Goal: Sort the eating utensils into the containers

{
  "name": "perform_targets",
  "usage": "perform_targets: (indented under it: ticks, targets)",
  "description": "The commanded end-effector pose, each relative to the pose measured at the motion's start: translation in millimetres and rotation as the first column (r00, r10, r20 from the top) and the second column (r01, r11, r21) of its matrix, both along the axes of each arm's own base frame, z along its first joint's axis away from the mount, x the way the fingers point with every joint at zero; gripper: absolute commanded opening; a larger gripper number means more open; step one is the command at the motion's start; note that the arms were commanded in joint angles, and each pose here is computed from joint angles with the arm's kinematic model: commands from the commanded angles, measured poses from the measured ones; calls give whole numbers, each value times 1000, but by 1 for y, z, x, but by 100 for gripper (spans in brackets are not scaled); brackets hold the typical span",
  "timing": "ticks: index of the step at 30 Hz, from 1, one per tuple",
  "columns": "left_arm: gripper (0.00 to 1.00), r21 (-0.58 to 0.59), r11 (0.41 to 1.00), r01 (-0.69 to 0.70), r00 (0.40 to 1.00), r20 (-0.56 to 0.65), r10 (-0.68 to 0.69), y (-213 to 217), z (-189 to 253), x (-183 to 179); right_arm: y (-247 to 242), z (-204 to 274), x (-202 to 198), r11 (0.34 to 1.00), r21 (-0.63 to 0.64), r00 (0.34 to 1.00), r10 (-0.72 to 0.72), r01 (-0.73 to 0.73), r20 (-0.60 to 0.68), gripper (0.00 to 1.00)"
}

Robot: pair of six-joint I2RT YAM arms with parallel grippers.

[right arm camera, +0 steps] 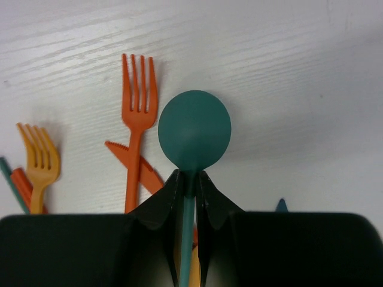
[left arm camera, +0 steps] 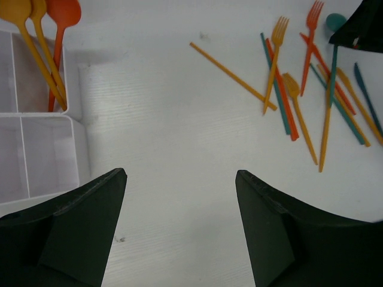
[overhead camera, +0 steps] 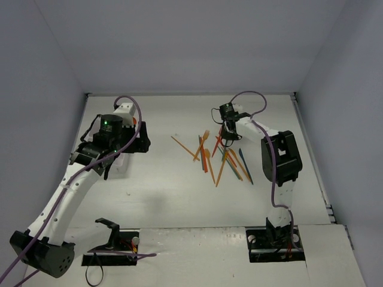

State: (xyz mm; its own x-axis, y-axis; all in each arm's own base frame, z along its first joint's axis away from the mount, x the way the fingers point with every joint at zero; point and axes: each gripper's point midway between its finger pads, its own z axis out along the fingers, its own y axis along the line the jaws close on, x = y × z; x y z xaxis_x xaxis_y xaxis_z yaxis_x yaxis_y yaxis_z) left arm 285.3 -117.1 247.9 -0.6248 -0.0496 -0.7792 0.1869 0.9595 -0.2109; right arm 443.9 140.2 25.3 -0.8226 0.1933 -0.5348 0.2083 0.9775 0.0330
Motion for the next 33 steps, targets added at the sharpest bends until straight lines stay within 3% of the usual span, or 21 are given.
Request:
perform_targets:
  ticks: [1, 5, 11, 13, 18, 26, 33]
  targets:
    - [71, -147, 985, 92, 987, 145, -70, -28, 70, 7, 25, 110, 5, 990, -43, 956, 144, -138, 254, 0]
    - [71, -239, 950, 201, 969, 188, -158, -54, 98, 5, 67, 168, -21, 950, -14, 873, 292, -311, 391, 0]
    - [71, -347, 891, 294, 946, 237, -220, -86, 128, 12, 119, 224, -73, 838, 5, 709, 459, -546, 535, 0]
    - [71, -375, 871, 316, 939, 257, -230, -96, 135, 14, 138, 244, -97, 771, 6, 628, 513, -636, 585, 0]
    - [72, -453, 826, 337, 933, 276, -230, -113, 148, 22, 163, 271, -129, 654, 26, 506, 558, -756, 657, 0]
    - [71, -555, 743, 374, 926, 263, -270, -142, 150, 22, 175, 289, -150, 571, 23, 424, 581, -821, 695, 2]
    - [69, -583, 738, 340, 940, 195, -279, -155, 134, 25, 177, 297, -156, 548, 12, 393, 584, -836, 710, 3]
